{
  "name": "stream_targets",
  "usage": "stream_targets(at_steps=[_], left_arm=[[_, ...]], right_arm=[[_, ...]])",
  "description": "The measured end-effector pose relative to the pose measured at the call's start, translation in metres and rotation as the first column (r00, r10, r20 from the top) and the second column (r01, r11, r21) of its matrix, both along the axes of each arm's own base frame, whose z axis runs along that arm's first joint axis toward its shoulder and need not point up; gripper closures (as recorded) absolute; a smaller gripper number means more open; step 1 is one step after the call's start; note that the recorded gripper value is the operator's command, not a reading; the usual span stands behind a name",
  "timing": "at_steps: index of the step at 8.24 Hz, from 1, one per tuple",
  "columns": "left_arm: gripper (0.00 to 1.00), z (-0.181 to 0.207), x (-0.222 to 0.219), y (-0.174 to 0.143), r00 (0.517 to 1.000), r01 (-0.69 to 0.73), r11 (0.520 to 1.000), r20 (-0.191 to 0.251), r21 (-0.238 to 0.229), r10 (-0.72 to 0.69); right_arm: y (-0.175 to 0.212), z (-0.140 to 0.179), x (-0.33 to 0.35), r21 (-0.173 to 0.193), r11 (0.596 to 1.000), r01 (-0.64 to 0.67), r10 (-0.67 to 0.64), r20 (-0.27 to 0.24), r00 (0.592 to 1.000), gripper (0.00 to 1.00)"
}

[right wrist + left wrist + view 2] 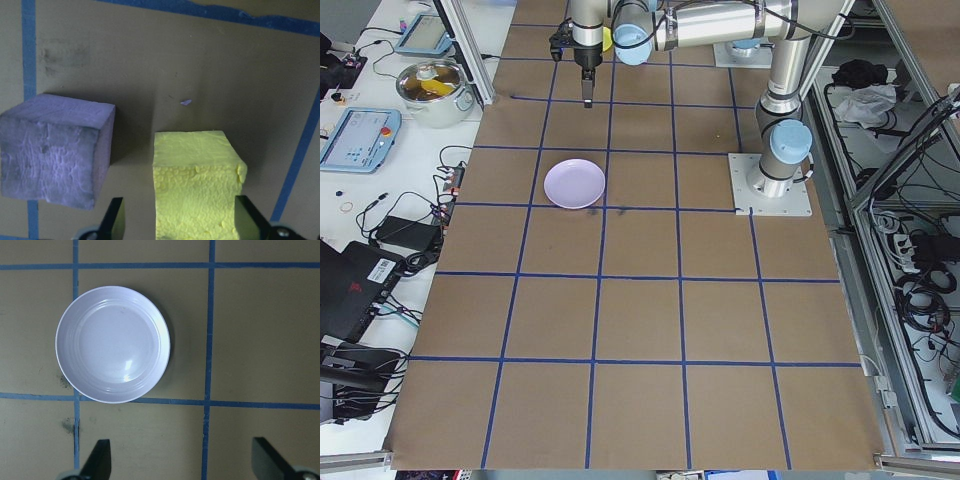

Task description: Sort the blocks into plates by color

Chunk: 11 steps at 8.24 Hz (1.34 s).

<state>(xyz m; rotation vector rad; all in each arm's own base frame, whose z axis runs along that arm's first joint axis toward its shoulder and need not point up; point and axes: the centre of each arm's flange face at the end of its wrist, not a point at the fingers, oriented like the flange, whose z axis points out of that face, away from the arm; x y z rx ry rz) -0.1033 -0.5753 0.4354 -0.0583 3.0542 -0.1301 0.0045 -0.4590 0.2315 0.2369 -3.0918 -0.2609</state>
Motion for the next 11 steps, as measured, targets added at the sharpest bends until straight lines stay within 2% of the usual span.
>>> stream_targets(at_steps=[3,6,7,8,9,10,11], left_arm=[[0.0,0.0,0.0,0.0,1.0,0.0,1.0,0.0,-0.002,0.0],[0.0,0.001,0.0,-0.001,1.0,0.0,1.0,-0.001,-0.005,0.0],[0.0,0.0,0.0,-0.001,1.0,0.0,1.0,-0.001,-0.005,0.0],[0.0,0.0,0.0,-0.001,1.0,0.0,1.0,-0.001,-0.005,0.0],[0.0,0.0,0.0,-0.001,1.0,-0.001,1.0,-0.001,-0.004,0.001],[0.0,0.0,0.001,-0.001,1.0,-0.001,1.0,-0.001,-0.004,0.001],[0.0,0.0,0.001,-0.001,1.0,-0.001,1.0,-0.002,-0.003,0.001]], right_arm=[[0.002,-0.004,-0.004,-0.01,0.999,-0.044,0.044,-0.006,0.999,0.0],[0.002,-0.005,-0.007,0.003,0.998,-0.056,0.056,-0.033,0.998,0.0],[0.003,-0.007,-0.007,0.008,0.999,-0.053,0.054,-0.032,0.998,0.1],[0.003,-0.011,-0.007,0.015,0.999,-0.05,0.05,-0.026,0.998,0.43],[0.002,-0.017,-0.007,0.021,0.999,-0.048,0.048,-0.019,0.999,0.47],[0.0,-0.021,-0.007,0.021,0.999,-0.047,0.047,-0.018,0.999,0.56],[-0.001,-0.023,-0.007,0.02,0.999,-0.048,0.049,-0.018,0.999,0.8]])
